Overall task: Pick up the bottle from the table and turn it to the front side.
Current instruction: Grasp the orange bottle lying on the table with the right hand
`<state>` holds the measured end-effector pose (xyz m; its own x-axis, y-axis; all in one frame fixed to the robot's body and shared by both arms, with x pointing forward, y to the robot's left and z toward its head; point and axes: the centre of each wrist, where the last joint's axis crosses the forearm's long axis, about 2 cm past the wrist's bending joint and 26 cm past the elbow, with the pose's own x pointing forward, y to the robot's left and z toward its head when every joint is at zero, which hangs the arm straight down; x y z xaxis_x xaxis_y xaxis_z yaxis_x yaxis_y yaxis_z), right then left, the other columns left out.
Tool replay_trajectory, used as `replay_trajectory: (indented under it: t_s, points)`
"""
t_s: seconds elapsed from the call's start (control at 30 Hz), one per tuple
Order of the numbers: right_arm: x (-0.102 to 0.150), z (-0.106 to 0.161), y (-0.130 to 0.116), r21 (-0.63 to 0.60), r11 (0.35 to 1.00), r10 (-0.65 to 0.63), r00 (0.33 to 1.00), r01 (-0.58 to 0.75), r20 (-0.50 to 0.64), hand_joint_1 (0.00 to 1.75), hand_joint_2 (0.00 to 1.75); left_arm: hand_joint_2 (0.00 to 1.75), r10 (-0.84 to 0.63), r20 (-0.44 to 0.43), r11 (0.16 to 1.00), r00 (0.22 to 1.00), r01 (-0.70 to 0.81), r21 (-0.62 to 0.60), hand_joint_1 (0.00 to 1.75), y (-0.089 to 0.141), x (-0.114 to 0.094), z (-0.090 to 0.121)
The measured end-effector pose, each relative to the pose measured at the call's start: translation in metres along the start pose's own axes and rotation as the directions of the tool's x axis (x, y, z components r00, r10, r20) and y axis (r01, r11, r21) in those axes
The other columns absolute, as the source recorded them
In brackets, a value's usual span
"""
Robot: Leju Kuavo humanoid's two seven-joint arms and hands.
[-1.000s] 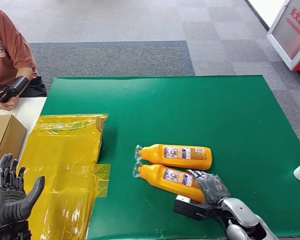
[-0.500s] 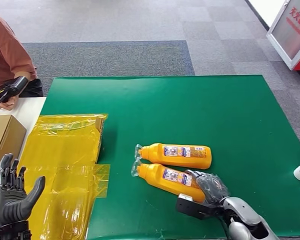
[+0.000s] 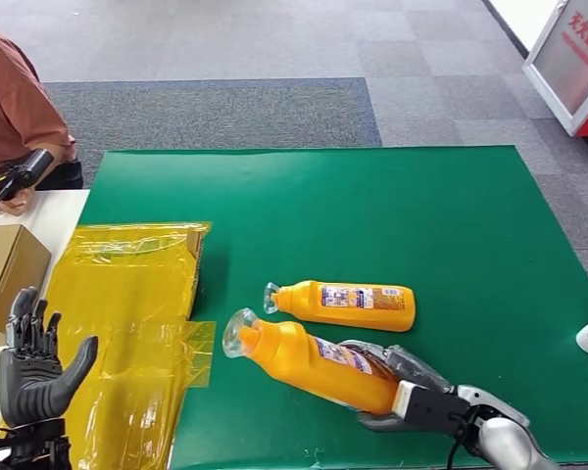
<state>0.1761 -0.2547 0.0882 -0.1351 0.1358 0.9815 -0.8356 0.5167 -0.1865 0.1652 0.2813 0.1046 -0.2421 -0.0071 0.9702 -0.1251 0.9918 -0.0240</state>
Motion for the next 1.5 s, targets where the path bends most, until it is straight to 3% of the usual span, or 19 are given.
replay_trajectory:
  t_s: [0.23, 0.5, 0.73, 1.17, 1.5]
  points:
    - [0.021, -0.024, -0.027, -0.090, 0.994, -0.052, 0.984, 0.068, 0.169, 1.75, 1.75, 1.75, 0.006, 0.008, 1.000, 1.000, -0.006, -0.028, 0.00, -0.006, 0.001, -0.004]
    - [0.037, -0.051, -0.035, -0.239, 0.967, -0.026, 0.968, 0.088, 0.251, 1.75, 1.75, 1.75, 0.036, 0.005, 0.996, 0.999, -0.036, -0.077, 0.00, -0.019, 0.003, -0.006]
    - [0.049, -0.081, -0.051, -0.390, 0.920, 0.070, 0.971, 0.025, 0.227, 1.75, 1.75, 1.75, 0.121, 0.043, 0.983, 0.992, -0.113, -0.146, 0.00, -0.043, 0.012, -0.024]
    - [0.053, -0.105, -0.054, -0.409, 0.912, 0.065, 0.970, 0.038, 0.235, 1.75, 1.75, 1.75, 0.163, 0.059, 0.964, 0.985, -0.146, -0.222, 0.00, -0.061, 0.017, -0.033]
    - [0.056, -0.137, -0.062, -0.470, 0.880, 0.165, 0.968, -0.060, 0.187, 1.75, 1.75, 1.75, 0.363, 0.033, 0.853, 0.931, -0.318, -0.414, 0.00, -0.102, 0.037, -0.068]
